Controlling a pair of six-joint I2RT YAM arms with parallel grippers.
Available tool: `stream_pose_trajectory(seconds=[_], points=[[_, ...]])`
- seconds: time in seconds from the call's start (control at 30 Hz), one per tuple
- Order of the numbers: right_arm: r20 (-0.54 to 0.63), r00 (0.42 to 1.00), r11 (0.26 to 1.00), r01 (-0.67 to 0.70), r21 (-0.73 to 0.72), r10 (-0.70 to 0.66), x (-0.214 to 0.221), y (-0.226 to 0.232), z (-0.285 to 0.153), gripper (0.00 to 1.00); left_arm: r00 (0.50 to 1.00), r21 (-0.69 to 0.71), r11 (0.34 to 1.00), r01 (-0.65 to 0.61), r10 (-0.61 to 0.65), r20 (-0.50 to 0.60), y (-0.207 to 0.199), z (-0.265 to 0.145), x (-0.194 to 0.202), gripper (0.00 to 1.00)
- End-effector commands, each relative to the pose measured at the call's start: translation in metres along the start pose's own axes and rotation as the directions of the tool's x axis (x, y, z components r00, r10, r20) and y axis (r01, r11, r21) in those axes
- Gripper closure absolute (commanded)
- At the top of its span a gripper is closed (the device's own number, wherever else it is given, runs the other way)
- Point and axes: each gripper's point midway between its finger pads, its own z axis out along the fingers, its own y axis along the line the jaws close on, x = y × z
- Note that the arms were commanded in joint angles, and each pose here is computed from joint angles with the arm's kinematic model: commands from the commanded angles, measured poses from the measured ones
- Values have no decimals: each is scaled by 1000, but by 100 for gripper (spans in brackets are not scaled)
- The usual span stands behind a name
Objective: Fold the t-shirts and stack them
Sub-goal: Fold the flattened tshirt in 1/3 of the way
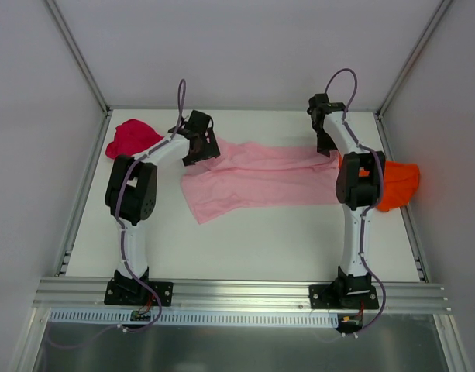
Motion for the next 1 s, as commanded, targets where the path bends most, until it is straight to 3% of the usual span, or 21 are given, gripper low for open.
stream_pose_trajectory(seconds=[0.0, 0.03, 0.07, 0.17, 0.2, 0.3, 0.4, 0.5, 0.6, 0.7, 0.77, 0.87, 0.93, 0.97], points=[[104, 994, 999, -36, -16, 37, -25, -16, -37, 46, 999, -8, 1000, 4, -4, 44, 2, -16, -10, 14], [97, 995, 1000, -23, 6, 23, -17, -17, -33, 44, 999, -19, 1000, 4, -3, 52, 3, -17, -10, 8], [126, 991, 999, -34, -13, 35, -20, -21, -43, 37, 998, -14, 1000, 4, -3, 58, 2, -18, -11, 2], [198, 979, 998, -44, -55, 54, -22, -20, -52, 13, 996, 27, 1000, 3, -6, 94, -3, -21, -14, 1], [245, 967, 995, -59, -79, 76, -31, -16, -55, 12, 994, 51, 999, -5, -1, 108, -6, -23, -16, 1], [267, 960, 986, -46, -162, 89, -31, -4, -60, 14, 986, 153, 988, -11, -15, 169, -23, -30, -27, 1], [259, 962, 984, -45, -171, 89, -33, -3, -63, 23, 981, 199, 980, -22, -17, 192, -36, -34, -37, 3], [238, 969, 990, -30, -137, 63, -30, -4, -54, 27, 980, 204, 978, -34, -7, 199, -39, -35, -37, 15], [193, 981, 993, 0, -119, 23, -29, 2, -47, 26, 984, 174, 984, -34, 3, 177, -33, -35, -29, 40], [208, 978, 994, -6, -110, 29, -36, 9, -46, 25, 990, 119, 992, -38, 22, 138, -21, -37, -17, 54], [216, 975, 989, -19, -143, 51, -38, 15, -48, 23, 992, 96, 995, -39, 28, 121, -16, -38, -12, 53], [195, 979, 975, -21, -219, 65, -33, 29, -51, 22, 990, 84, 996, -42, 30, 135, -18, -37, -20, 42], [175, 984, 968, 0, -250, 45, -28, 35, -51, 21, 990, 107, 993, -44, 29, 137, -29, -33, -28, 44], [147, 989, 969, 16, -247, 21, -23, 35, -51, 21, 992, 123, 991, -55, 40, 117, -34, -31, -27, 53]])
